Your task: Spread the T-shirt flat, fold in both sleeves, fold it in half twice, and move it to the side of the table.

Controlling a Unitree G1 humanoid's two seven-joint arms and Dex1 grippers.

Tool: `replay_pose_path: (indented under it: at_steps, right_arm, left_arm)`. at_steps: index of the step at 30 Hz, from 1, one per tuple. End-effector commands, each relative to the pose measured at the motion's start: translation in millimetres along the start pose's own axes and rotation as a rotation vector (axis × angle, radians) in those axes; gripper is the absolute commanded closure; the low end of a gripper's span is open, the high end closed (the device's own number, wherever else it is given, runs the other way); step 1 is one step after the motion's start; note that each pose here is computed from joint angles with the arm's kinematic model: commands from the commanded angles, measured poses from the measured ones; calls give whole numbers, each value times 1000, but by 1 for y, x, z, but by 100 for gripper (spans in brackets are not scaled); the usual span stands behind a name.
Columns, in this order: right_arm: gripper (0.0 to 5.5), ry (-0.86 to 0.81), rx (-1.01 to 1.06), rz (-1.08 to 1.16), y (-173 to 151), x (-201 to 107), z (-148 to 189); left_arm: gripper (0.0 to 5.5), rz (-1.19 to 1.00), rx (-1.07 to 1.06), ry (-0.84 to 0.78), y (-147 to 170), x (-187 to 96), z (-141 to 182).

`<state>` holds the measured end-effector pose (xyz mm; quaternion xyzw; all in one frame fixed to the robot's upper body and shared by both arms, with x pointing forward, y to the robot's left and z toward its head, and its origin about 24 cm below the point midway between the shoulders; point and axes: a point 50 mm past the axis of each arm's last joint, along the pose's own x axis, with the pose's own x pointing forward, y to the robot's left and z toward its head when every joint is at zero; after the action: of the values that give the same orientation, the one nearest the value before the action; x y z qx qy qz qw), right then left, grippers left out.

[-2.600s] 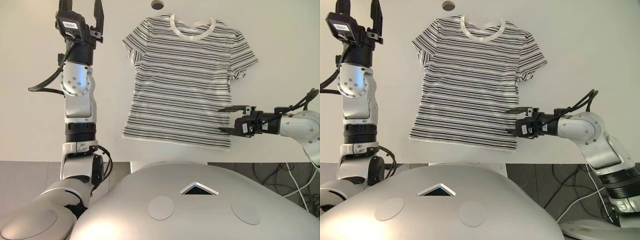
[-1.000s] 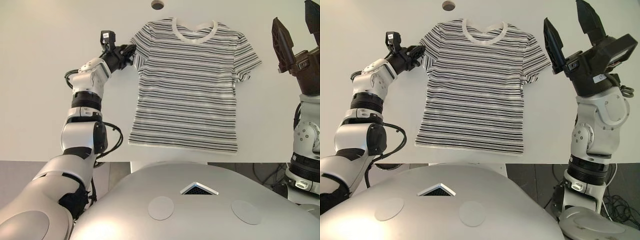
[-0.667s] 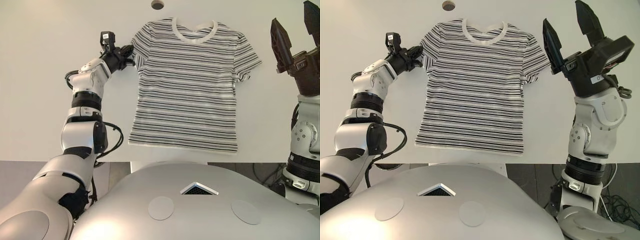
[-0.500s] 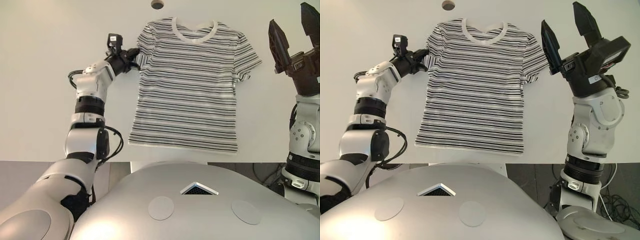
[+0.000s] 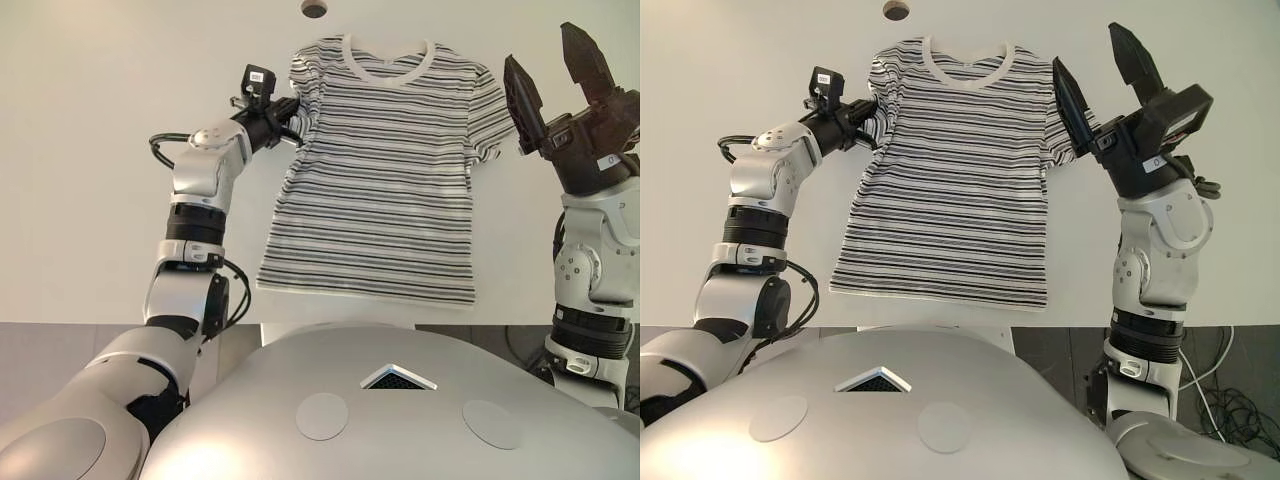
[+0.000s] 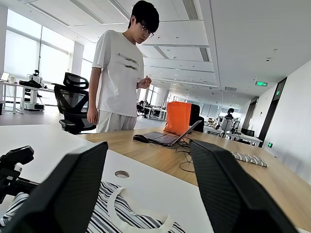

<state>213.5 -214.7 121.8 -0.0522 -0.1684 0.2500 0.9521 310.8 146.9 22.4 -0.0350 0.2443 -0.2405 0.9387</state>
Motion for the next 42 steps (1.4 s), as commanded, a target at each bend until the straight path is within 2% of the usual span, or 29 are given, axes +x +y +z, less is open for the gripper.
replay_pose_path:
  at_steps: [1,11,22,33,36,42]
  right_arm:
    - [239,10,1,1,3,1,-4]
    - [239,20,6,5,7,3,-10]
    - [239,38,7,18,10,5,-18]
    - [239,53,15,21,16,5,-24]
    - [239,58,18,18,16,5,-27]
    - [239,82,24,-13,12,2,-33]
  left_arm:
    - [548,21,46,-37,-1,-4,10]
    - [548,40,167,-120,-13,-7,29]
    - [548,-22,260,-110,-44,4,29]
    - [548,-68,249,-97,-60,6,38]
    - [476,-94,237,-80,-65,8,35]
    - [371,-134,190,-75,-74,11,34]
